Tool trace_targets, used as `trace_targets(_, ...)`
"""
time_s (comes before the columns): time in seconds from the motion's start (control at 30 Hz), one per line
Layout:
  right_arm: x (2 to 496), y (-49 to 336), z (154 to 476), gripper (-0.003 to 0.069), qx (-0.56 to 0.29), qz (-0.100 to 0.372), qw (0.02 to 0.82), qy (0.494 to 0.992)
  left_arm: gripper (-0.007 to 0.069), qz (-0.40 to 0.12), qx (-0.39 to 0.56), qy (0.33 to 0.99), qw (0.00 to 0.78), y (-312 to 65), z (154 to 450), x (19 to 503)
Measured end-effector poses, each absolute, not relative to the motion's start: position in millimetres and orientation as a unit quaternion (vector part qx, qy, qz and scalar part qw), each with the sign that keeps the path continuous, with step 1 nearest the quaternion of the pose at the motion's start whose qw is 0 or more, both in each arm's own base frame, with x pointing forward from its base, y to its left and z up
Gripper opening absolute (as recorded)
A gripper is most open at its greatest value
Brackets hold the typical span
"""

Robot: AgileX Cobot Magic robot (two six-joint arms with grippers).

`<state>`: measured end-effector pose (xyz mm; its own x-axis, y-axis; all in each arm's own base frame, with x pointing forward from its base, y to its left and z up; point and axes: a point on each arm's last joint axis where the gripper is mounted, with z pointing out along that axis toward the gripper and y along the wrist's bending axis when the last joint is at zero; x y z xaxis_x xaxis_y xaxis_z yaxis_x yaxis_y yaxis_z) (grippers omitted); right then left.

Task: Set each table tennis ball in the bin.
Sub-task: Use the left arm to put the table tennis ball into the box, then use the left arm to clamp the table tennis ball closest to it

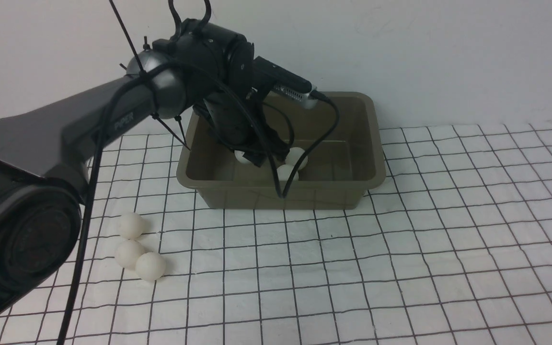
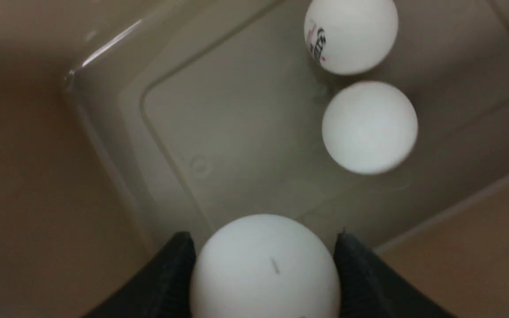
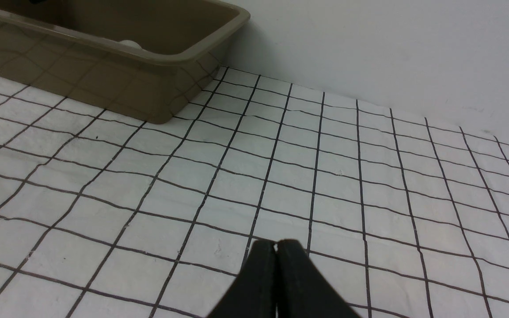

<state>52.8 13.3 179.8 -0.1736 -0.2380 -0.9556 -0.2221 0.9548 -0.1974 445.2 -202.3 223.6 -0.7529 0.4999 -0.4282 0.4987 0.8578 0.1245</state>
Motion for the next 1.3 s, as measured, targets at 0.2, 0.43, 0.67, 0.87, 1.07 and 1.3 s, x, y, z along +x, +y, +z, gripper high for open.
trace_targets(0.2,52.8,13.3,179.8,-0.0018,-0.150,-0.006,0.625,0.766,0.0407,-0.005,0.247,0.940,0.235,-203.1,222.4,446.6)
trace_targets(0.43,52.8,13.3,179.8,-0.0018,-0.150,-0.006,0.625,0.766,0.0448,-0.011,0.230,0.942,0.245,-204.0,226.2,448.5)
trace_targets(0.67,52.8,13.3,179.8,-0.0018,-0.150,-0.006,0.625,0.766,0.0448,-0.019,0.176,0.947,0.267,-173.8,266.0,446.9)
trace_targets(0.87,52.8,13.3,179.8,-0.0018,-0.150,-0.006,0.625,0.766,0.0448,-0.003,0.099,0.951,0.292,-100.7,324.7,434.5)
trace_targets(1.07,52.8,13.3,179.8,-0.0018,-0.150,-0.006,0.625,0.766,0.0448,0.010,0.018,0.965,0.263,-25.5,329.8,393.5)
trace_targets(1.3,52.8,13.3,179.8,-0.0018,-0.150,-0.006,0.625,0.766,0.0448,-0.018,0.005,0.968,0.249,-16.5,274.2,347.9)
